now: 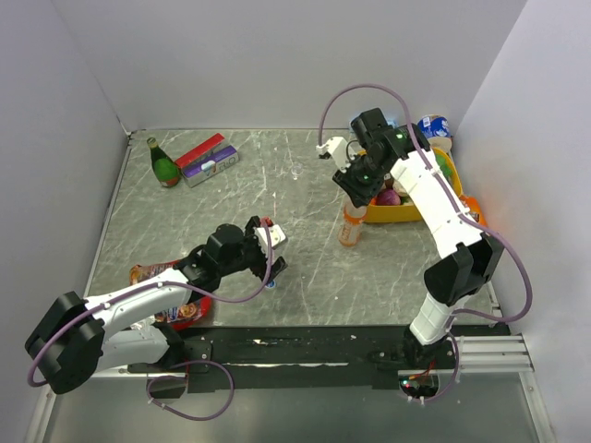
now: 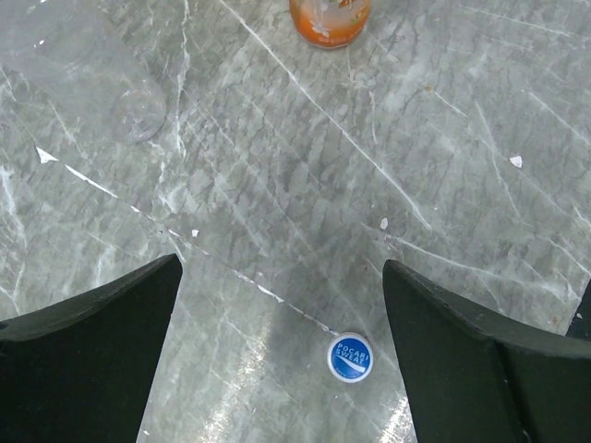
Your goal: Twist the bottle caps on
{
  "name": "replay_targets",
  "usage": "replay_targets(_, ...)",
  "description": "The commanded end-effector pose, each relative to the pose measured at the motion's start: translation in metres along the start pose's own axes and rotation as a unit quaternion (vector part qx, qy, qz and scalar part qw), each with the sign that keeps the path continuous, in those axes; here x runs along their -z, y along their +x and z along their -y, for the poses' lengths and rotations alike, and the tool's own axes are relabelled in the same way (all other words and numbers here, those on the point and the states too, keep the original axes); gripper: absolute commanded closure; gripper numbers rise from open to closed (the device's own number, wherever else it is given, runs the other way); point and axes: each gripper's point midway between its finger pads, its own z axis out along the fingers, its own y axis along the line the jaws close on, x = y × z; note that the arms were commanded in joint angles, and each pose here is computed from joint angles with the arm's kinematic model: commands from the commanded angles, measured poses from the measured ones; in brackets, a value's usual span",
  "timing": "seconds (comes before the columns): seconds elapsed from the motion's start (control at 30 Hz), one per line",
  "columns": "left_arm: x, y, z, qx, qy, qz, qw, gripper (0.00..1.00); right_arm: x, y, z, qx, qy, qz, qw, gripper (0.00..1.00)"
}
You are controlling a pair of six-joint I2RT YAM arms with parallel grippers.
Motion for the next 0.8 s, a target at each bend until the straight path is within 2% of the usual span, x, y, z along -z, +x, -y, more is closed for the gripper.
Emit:
replay_targets(0.0, 0.003, 0.000, 0.002, 0.010, 0.012, 0.002, 1.000, 0.04, 0.001, 0.002, 0.010, -0.032, -0.005, 0.005, 0.999, 0.91)
replay_targets(0.17, 0.003, 0.002, 0.003, 0.014, 0.015, 0.001, 1.000, 0.04, -0.006, 0.004, 0.015, -0.037, -0.003, 0.002, 0.999, 0.78)
replay_targets(0.27, 0.002, 0.001, 0.003, 0.014, 0.018, 0.003, 1.000, 0.04, -0.009, 0.006, 0.017, -0.044, 0.000, -0.004, 0.999, 0.65)
replay_targets(0.33, 0.002, 0.001, 0.003, 0.012, 0.020, 0.003, 1.000, 0.04, -0.011, 0.006, 0.020, -0.049, 0.007, -0.005, 0.999, 0.50)
replay_targets(0.4, 0.002, -0.003, 0.008, 0.003, 0.037, 0.008, 0.999, 0.03, -0.011, 0.006, 0.025, -0.059, 0.016, -0.003, 0.998, 0.30)
replay_targets(0.5, 0.002, -0.008, 0.008, 0.005, 0.040, 0.011, 0.999, 0.04, -0.011, 0.005, 0.030, -0.065, 0.021, -0.001, 0.998, 0.26)
replay_targets(0.77, 0.001, -0.002, 0.007, 0.002, 0.036, 0.004, 0.999, 0.04, -0.013, 0.000, 0.037, -0.070, 0.023, 0.002, 0.997, 0.24)
